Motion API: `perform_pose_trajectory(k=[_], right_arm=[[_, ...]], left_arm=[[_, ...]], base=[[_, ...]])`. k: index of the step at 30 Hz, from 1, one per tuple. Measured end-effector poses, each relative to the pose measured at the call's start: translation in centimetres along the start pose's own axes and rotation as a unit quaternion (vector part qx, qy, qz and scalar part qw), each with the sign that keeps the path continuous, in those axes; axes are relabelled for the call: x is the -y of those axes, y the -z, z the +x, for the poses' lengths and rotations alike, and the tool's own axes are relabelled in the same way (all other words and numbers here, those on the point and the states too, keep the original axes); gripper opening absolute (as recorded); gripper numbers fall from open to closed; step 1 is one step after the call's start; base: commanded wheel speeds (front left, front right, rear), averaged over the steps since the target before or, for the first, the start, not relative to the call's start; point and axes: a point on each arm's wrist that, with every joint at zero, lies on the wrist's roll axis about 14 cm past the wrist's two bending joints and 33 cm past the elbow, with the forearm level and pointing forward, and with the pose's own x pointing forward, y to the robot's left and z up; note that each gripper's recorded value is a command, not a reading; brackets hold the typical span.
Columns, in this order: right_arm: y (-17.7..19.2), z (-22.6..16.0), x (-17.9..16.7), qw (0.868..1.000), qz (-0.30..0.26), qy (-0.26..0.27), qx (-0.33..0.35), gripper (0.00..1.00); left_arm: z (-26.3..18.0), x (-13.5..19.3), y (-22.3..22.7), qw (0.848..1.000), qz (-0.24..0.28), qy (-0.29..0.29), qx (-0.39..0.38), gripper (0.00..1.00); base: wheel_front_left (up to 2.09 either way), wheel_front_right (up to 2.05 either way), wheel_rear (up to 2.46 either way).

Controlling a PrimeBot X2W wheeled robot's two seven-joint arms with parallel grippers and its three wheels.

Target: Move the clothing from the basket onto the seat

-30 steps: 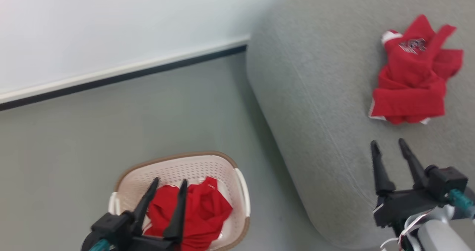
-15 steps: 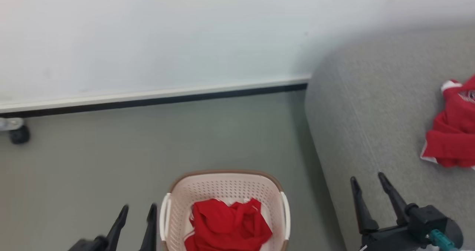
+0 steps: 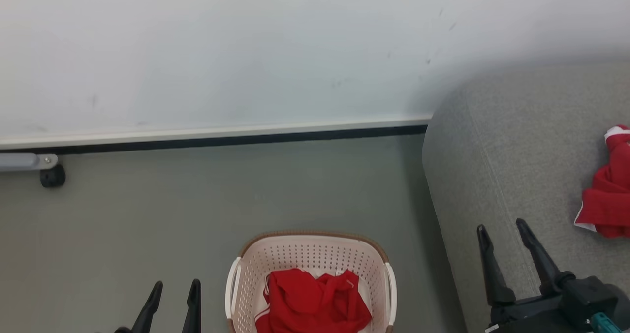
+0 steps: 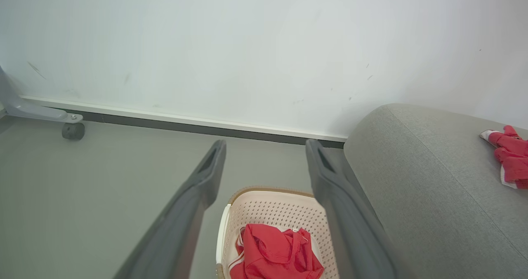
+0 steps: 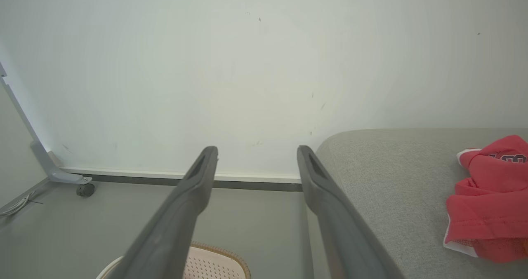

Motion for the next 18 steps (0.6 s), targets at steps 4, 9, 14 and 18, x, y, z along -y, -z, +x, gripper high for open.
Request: perform_pose_trajectory(k=[4, 9, 14, 18], right_arm=[[0.2, 0.6, 1.0, 1.0, -0.005, 0.011, -0.001, 1.0], [0.8, 1.3, 2.8, 0.999, -0.012, 0.032, -0.009, 1.0], [1.4, 2.6, 3.6, 0.999, -0.016, 0.039, -0.018, 1.0], [2.0, 3.8, 4.1, 0.999, -0.02, 0.039, -0.026, 1.0]], left_arm=[[1.2, 0.4, 0.4, 1.0, -0.002, 0.007, -0.008, 1.0], [3.7, 1.6, 1.3, 0.999, 0.002, 0.031, -0.03, 1.0], [6.7, 3.4, 2.8, 0.996, 0.014, 0.065, -0.062, 1.0], [9.3, 5.6, 4.0, 0.992, 0.013, 0.096, -0.084, 1.0]], base=[[0.0, 0.0, 0.0], [0.0, 0.0, 0.0], [0.0, 0.0, 0.0], [0.0, 0.0, 0.0]])
